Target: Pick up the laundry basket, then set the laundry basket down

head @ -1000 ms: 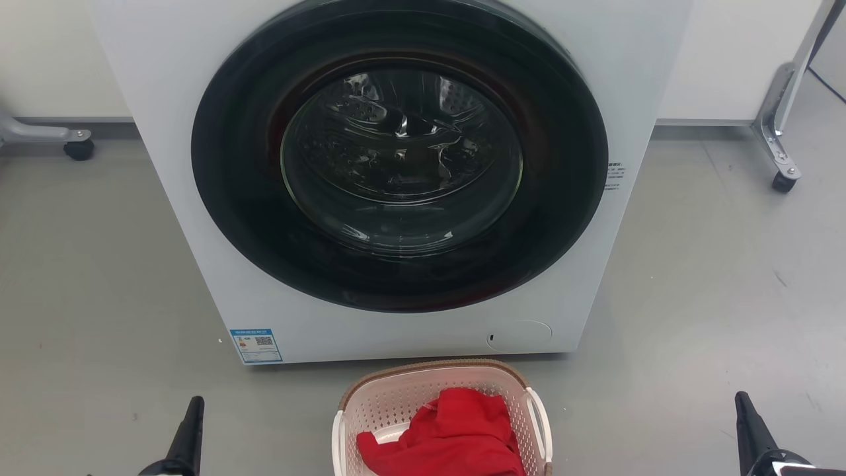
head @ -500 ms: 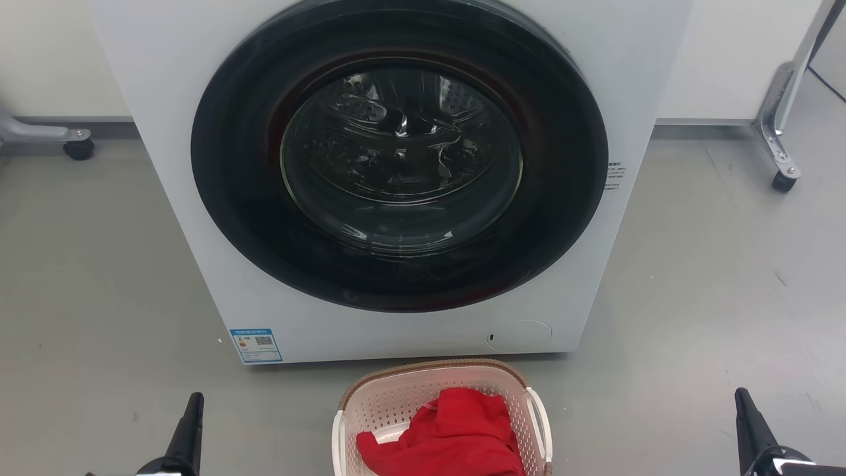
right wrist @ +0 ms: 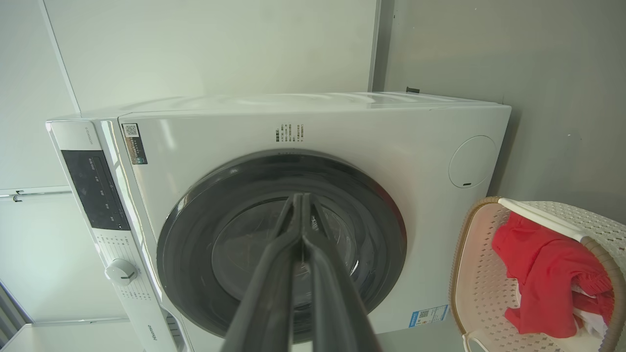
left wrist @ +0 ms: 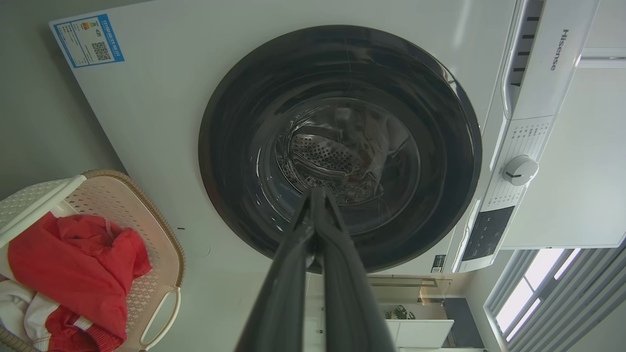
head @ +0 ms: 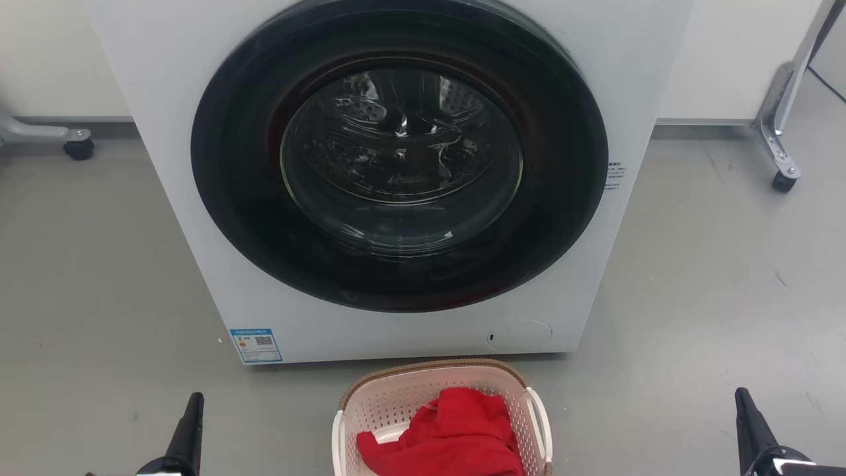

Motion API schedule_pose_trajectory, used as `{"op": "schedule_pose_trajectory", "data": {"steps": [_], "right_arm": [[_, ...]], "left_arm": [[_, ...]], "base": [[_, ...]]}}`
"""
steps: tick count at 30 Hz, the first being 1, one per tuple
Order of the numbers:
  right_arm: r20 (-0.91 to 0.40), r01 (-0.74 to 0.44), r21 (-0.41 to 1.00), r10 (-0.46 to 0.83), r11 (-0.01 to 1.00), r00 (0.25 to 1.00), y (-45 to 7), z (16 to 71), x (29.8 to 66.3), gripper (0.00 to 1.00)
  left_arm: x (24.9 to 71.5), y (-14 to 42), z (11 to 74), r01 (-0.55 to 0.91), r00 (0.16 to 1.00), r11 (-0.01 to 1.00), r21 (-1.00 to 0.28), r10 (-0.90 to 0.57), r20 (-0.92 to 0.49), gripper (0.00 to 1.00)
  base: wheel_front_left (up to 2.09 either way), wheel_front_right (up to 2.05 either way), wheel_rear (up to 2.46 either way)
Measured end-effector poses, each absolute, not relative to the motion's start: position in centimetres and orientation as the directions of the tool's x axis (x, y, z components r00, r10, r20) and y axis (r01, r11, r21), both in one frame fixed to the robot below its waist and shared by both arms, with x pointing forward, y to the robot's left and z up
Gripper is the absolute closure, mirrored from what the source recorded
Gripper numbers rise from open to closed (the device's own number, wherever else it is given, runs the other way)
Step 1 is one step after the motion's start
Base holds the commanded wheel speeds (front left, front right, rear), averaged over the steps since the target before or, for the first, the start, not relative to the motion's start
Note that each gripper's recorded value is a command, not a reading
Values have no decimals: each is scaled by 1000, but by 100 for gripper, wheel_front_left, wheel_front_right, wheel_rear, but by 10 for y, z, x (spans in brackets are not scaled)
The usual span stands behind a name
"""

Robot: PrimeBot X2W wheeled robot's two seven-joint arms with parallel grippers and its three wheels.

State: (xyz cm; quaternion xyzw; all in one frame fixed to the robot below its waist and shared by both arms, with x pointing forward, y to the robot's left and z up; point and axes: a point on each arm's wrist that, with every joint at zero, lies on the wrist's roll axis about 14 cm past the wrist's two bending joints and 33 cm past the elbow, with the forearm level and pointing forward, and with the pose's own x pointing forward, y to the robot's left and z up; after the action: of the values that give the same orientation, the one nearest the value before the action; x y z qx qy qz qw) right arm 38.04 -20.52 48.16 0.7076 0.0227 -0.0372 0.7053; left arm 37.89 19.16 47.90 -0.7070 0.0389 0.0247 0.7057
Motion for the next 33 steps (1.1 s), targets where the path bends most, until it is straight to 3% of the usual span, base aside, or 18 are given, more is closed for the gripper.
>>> {"op": "schedule_pose_trajectory", "data": {"steps": [33], "right_arm": [[-85, 85, 996, -20, -4, 996, -205, 482, 380, 100]], "left_arm": [[379, 192, 479, -90, 996, -2, -996, -20, -90, 100]], "base": [[0, 0, 0]]}}
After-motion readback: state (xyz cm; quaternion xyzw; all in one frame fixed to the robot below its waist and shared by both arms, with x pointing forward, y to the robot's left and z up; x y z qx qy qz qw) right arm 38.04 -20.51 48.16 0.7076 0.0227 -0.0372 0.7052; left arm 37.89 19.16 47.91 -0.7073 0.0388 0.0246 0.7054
